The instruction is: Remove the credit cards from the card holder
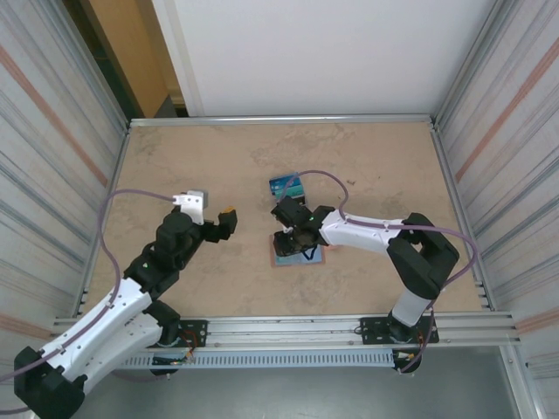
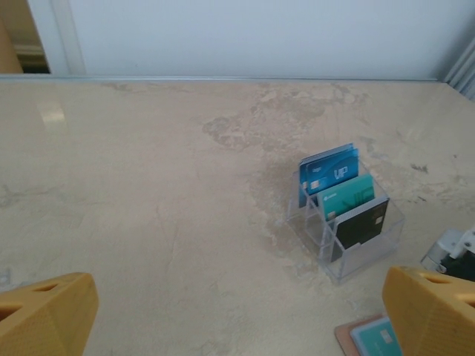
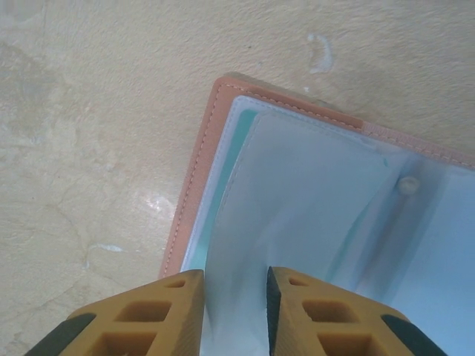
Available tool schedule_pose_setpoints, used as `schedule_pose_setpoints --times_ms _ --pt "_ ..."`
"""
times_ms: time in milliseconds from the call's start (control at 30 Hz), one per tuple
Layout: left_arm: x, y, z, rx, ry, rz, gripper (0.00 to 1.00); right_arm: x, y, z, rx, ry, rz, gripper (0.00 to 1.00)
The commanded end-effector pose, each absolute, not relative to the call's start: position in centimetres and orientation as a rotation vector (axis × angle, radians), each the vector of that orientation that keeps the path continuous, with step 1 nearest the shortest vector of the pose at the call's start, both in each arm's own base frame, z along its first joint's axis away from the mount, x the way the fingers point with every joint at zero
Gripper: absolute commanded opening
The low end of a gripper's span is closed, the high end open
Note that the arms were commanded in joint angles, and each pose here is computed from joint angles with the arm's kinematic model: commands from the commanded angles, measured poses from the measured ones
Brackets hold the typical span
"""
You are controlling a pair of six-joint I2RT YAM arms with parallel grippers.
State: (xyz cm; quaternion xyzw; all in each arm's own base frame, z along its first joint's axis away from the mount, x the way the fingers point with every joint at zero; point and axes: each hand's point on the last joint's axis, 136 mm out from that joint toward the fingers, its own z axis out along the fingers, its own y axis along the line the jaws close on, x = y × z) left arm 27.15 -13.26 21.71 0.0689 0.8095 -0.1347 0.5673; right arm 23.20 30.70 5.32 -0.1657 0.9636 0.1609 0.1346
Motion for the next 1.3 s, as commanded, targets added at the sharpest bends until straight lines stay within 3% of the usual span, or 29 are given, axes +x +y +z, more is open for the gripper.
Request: schedule_pose_setpoints --times_ms 0,800,1267 --pt "27.6 -13.5 24.4 0.179 1.835 -0.261 0.99 23.2 29.8 6.6 -0.431 2.790 0.496 0.32" --pt "27.6 -15.4 25.7 0.253 1.823 -0.175 0.99 24.8 20.3 6.6 -0.091 2.818 0.335 0.39" --pt "28.4 -18.5 21.0 0.458 1.957 -0.115 0.99 23.8 16.9 5.1 0.021 2.888 0.167 0.31"
